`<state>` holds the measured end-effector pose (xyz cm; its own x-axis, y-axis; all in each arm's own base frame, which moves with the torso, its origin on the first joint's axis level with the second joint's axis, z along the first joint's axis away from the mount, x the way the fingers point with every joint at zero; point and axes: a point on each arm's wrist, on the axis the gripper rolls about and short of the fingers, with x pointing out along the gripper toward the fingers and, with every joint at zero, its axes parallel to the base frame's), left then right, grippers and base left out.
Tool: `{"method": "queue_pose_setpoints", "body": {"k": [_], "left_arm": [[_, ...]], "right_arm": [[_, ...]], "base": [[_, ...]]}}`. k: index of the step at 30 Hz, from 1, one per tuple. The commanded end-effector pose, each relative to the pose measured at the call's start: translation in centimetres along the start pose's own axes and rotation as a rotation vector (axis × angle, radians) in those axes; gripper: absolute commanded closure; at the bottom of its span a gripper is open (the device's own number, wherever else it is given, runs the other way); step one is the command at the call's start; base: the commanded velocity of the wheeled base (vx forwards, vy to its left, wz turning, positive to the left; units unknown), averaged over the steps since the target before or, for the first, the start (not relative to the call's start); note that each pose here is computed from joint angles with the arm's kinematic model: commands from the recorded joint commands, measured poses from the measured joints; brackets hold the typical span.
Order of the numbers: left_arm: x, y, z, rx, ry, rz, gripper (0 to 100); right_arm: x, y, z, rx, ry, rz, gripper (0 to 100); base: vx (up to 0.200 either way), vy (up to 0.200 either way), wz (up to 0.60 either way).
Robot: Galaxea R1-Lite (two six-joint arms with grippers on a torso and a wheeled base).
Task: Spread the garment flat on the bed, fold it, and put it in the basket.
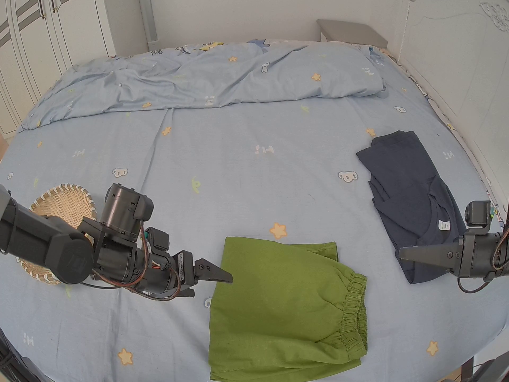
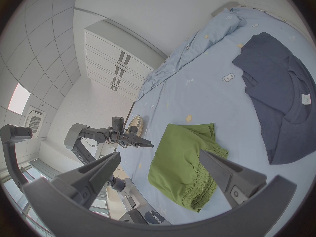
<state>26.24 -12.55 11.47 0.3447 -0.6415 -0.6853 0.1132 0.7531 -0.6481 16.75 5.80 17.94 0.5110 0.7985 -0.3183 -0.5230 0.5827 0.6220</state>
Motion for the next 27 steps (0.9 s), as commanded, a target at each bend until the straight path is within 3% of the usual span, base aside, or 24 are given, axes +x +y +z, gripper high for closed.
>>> {"method": "queue_pose_setpoints", "body": {"k": [1,4,9,15,27], "left_arm": [[1.7,4.1,-1.7,-0.034,-0.010,-0.038,0],[2.1,4.2,-2.2,-0.015,-0.019,-0.058,0],[4.2,3.6,-3.8,0.024,0.057,-0.057,0],[4.5,3.4,-3.6,0.035,0.049,-0.079,0],[8.1,0.6,-4.9,0.171,0.070,-0.187,0]], "right_arm": [[-0.2,0.9,0.1,-0.010,0.003,0.003,0],[-0.6,1.3,0.1,-0.015,-0.004,0.006,0],[-0.7,1.3,0.2,-0.012,-0.002,0.003,0],[-0.7,1.3,0.2,-0.012,-0.002,0.003,0],[-0.7,1.3,0.1,-0.009,-0.003,-0.004,0]], "base": [[0.000,0.000,0.00],[0.000,0.000,0.00],[0.000,0.000,0.00],[0.000,0.000,0.00],[0.000,0.000,0.00]]}}
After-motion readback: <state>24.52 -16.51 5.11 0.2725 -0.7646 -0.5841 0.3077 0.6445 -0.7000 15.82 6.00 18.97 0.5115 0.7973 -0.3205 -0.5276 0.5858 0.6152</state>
